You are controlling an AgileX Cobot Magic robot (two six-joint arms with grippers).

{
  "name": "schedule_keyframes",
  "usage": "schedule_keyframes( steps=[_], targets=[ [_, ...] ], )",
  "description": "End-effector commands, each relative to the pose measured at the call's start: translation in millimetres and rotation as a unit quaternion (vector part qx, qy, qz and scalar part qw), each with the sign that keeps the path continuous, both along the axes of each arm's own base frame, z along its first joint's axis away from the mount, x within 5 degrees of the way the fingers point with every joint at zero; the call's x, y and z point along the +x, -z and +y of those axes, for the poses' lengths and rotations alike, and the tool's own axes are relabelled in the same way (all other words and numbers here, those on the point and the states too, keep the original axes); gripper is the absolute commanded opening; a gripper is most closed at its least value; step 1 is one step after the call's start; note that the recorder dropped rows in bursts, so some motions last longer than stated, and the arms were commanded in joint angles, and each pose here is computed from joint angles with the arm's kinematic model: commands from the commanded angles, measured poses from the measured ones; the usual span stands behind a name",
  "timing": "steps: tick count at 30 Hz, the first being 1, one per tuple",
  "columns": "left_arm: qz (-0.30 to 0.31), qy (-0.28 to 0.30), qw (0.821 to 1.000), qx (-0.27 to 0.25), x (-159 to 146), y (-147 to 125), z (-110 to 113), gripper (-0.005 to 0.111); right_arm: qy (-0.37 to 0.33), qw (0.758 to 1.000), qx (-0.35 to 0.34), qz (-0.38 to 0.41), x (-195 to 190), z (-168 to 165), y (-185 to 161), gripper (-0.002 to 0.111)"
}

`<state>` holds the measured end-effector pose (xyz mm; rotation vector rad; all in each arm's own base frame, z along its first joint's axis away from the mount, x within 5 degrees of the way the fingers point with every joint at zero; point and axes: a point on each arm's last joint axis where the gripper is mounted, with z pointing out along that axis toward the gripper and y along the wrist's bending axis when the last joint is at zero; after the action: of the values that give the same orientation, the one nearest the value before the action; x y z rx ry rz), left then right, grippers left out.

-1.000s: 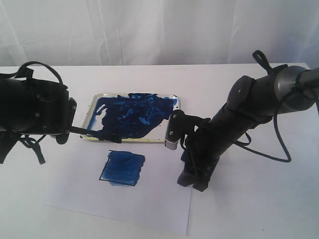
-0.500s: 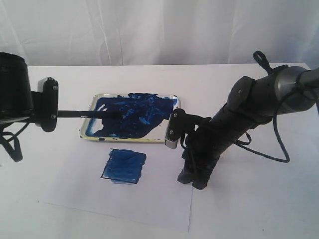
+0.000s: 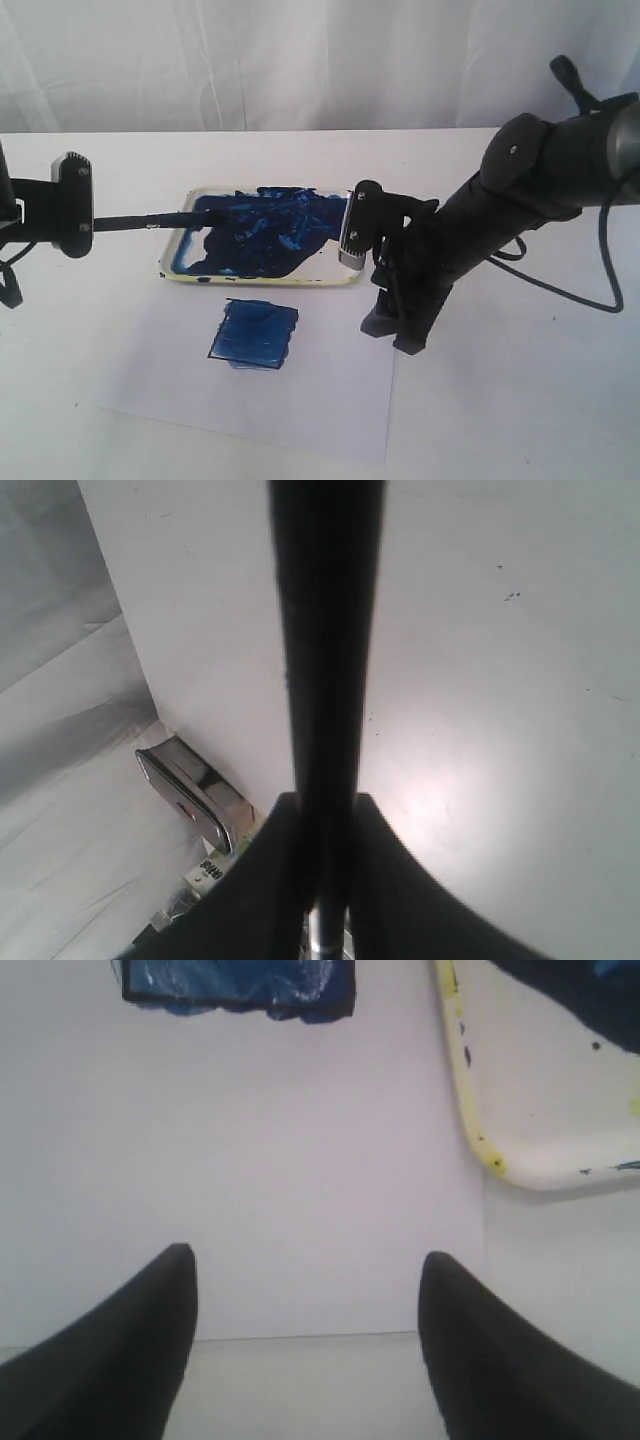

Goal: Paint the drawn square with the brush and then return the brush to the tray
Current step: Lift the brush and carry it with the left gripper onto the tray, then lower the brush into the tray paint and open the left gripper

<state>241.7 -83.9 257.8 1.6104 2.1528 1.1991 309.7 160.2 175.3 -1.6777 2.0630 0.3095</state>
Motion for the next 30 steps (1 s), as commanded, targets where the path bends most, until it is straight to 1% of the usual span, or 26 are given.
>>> schedule_keyframes(
  steps=[1, 3, 6, 8, 10, 14, 18, 20, 22, 27, 30],
  targets=[
    [0.009, 0.0, 1.0, 0.011, 14.5, -5.5, 5.9, 0.0, 0.032, 0.999, 0.021, 0.005, -5.8, -1.4, -18.7, 0.06],
    [0.016, -0.002, 1.0, 0.018, 24.9, -4.9, 6.0, 0.0, 0.053, 0.998, 0.03, 0.008, -7.1, -1.9, -25.4, 0.06],
    [0.034, -0.007, 0.999, 0.021, 39.7, -0.9, 3.6, 0.0, 0.108, 0.992, 0.051, 0.026, -9.2, -2.9, -34.7, 0.06],
    [0.048, 0.002, 0.998, 0.03, 49.0, 3.2, -1.7, 0.0, 0.15, 0.986, 0.061, 0.04, -10.9, -4.6, -41.0, 0.056],
    [0.06, 0.01, 0.997, 0.044, 60.8, 8.2, -7.7, 0.0, 0.182, 0.98, 0.062, 0.042, -12.4, -7.8, -47.5, 0.049],
    [0.056, 0.024, 0.995, 0.077, 87.6, 17.6, -18.9, 0.0, 0.233, 0.971, 0.038, 0.03, -15.1, -18.0, -58.2, 0.034],
    [0.054, 0.027, 0.991, 0.123, 114.0, 30.3, -28.4, 0.0, 0.283, 0.959, -0.013, 0.021, -17.9, -31.8, -62.2, 0.018],
    [0.049, 0.025, 0.988, 0.145, 125.8, 33.7, -32.2, 0.0, 0.316, 0.948, -0.037, 0.024, -17.0, -41.3, -61.1, 0.008],
    [0.048, 0.027, 0.985, 0.161, 135.2, 39.7, -35.9, 0.0, 0.351, 0.935, -0.039, 0.032, -14.5, -50.4, -60.6, 0.0],
    [0.044, 0.049, 0.976, 0.208, 154.8, 58.7, -43.3, 0.0, 0.394, 0.918, -0.034, 0.035, -6.2, -75.2, -60.7, 0.0],
    [0.025, 0.061, 0.968, 0.241, 162.7, 69.4, -45.1, 0.0, 0.408, 0.912, -0.032, 0.033, -3.4, -84.3, -60.8, 0.0]
  ],
)
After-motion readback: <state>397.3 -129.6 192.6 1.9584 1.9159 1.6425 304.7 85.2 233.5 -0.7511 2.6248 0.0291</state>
